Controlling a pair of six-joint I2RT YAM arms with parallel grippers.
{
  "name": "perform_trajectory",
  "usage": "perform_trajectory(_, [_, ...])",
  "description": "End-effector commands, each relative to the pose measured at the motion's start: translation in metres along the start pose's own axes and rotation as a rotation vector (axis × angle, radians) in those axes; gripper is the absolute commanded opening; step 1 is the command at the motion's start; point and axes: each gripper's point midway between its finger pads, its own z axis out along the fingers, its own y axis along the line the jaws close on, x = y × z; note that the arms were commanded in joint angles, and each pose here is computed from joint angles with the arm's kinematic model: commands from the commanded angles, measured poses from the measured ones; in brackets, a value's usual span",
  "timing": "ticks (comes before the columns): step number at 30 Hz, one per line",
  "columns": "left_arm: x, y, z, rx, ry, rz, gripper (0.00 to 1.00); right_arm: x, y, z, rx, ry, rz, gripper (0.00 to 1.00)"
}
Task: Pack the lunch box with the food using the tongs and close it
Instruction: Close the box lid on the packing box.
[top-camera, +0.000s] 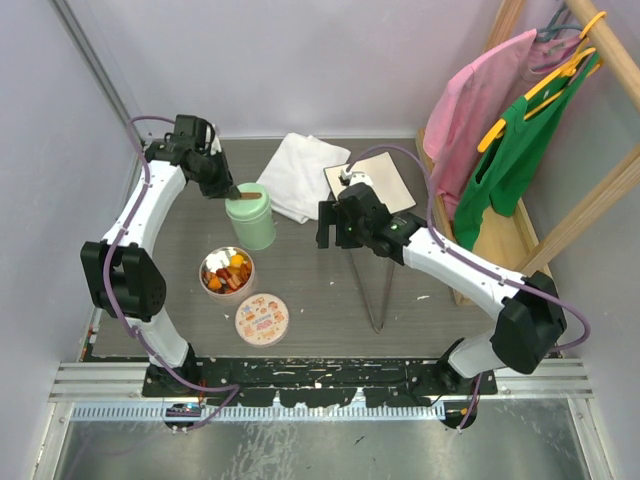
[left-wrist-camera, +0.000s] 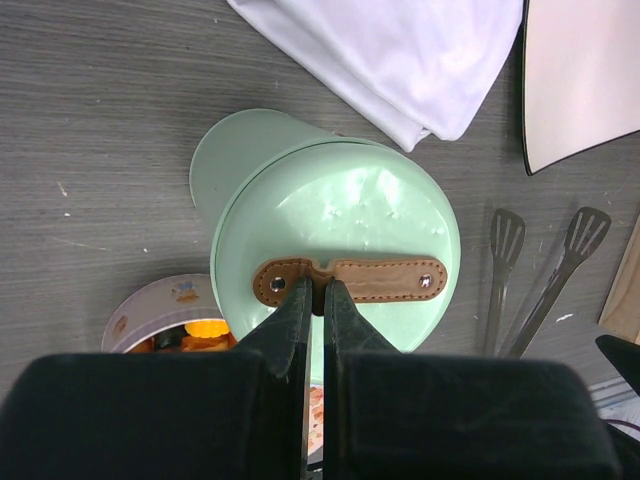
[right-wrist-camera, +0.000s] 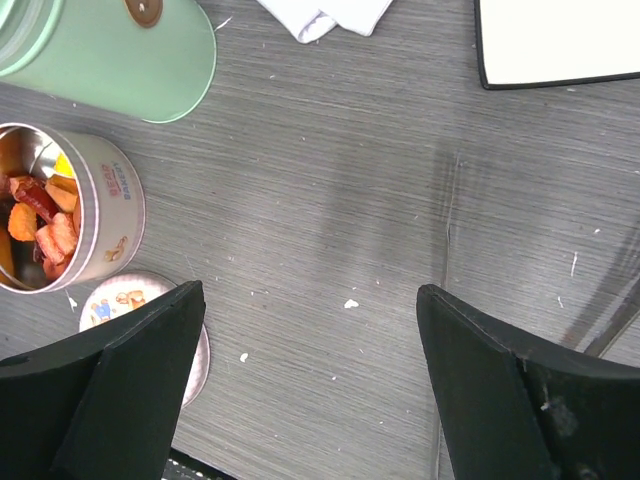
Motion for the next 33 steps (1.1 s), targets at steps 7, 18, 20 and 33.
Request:
perform_trajectory(7, [0.004, -0.016, -0.001, 0.034, 0.003, 0.067, 0.05, -0.046, 0.047, 0.003, -0.193, -0.064, 0.067, 0.92])
perform_trajectory(18, [0.01, -0.02, 0.0, 0.046, 0.01, 0.069, 0.17, -0.091, 0.11, 0.045, -0.496, -0.015, 0.267, 0.81])
perform_trajectory(20, [0.009, -0.021, -0.001, 0.047, 0.006, 0.066, 0.24, -0.097, 0.124, 0.059, -0.535, 0.008, 0.277, 0.79])
perform_trajectory(33, [-0.017, -0.04, -0.032, 0.147, -0.109, 0.055, 0.63, -0.1, 0.13, 0.104, -0.536, 0.075, 0.286, 0.71])
